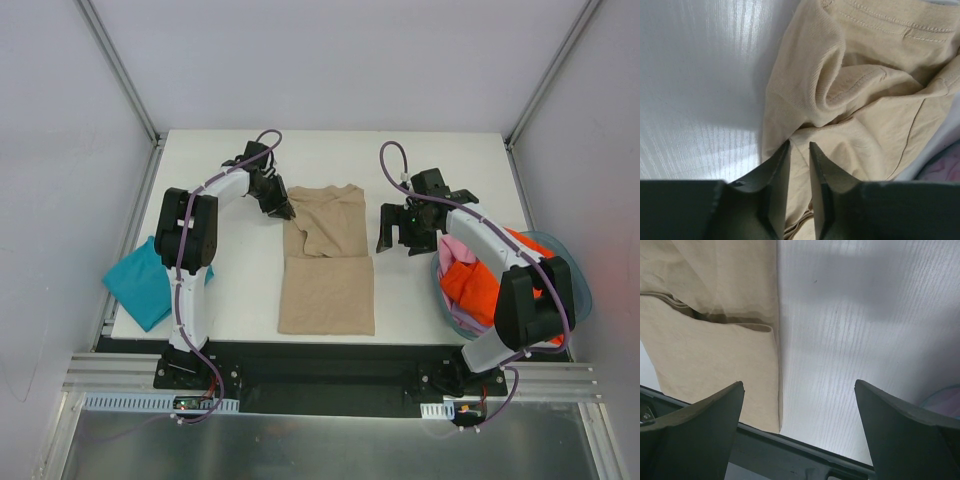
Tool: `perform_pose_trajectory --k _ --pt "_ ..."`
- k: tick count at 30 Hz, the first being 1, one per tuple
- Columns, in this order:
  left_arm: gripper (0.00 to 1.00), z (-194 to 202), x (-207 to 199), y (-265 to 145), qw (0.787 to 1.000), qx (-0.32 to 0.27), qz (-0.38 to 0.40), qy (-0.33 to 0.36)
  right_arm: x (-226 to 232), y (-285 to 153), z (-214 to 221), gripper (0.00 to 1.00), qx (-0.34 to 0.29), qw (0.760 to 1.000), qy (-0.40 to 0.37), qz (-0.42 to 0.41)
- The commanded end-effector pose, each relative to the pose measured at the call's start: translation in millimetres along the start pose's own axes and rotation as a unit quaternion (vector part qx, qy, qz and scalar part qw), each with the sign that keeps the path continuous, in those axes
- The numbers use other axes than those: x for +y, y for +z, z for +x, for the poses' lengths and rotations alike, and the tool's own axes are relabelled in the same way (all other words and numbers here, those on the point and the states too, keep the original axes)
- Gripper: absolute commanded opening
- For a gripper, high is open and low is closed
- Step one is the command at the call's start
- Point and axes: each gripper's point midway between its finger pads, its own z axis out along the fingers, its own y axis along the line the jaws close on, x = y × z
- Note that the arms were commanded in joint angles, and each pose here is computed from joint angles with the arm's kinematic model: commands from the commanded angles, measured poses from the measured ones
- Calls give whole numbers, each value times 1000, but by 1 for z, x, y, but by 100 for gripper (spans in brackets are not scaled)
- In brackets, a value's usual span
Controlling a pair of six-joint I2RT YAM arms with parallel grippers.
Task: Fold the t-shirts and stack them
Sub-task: Fold the folded rectangular tshirt in 1/3 of the way
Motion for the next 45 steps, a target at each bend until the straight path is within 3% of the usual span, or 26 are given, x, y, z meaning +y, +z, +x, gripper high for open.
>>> perform_pose_trajectory --k 1,11,17,32,33,34,37,41,45 --pt "18 -2 -11 -13 1000 -4 14 -2 3 -2 -5 97 -1 1000 -3 -9" --pt "17 1 -17 -13 1000 1 21 -7 1 0 -3 97 2 1000 -1 -7" --pt "0 1 -20 -15 1000 -6 20 0 0 -1 -4 97 0 1000 -3 -3" --pt "0 -15 -20 -28 999 -46 0 26 -4 -1 -3 97 -1 1000 -3 4" --pt "5 -15 -18 -26 999 -44 -1 23 -4 0 -2 97 0 1000 -2 6" --pt "20 -14 -18 -25 999 -41 0 21 -4 0 -2 97 -1 1000 -4 7" --pt "33 -13 -16 -20 999 -35 -2 17 -5 1 -2 97 2 1000 -2 8" --pt "38 -13 -14 -14 999 -28 -1 16 -5 1 -2 97 2 1000 -2 8" --pt "29 -12 -19 -9 1000 -15 15 16 -6 2 -2 97 3 1000 -2 11"
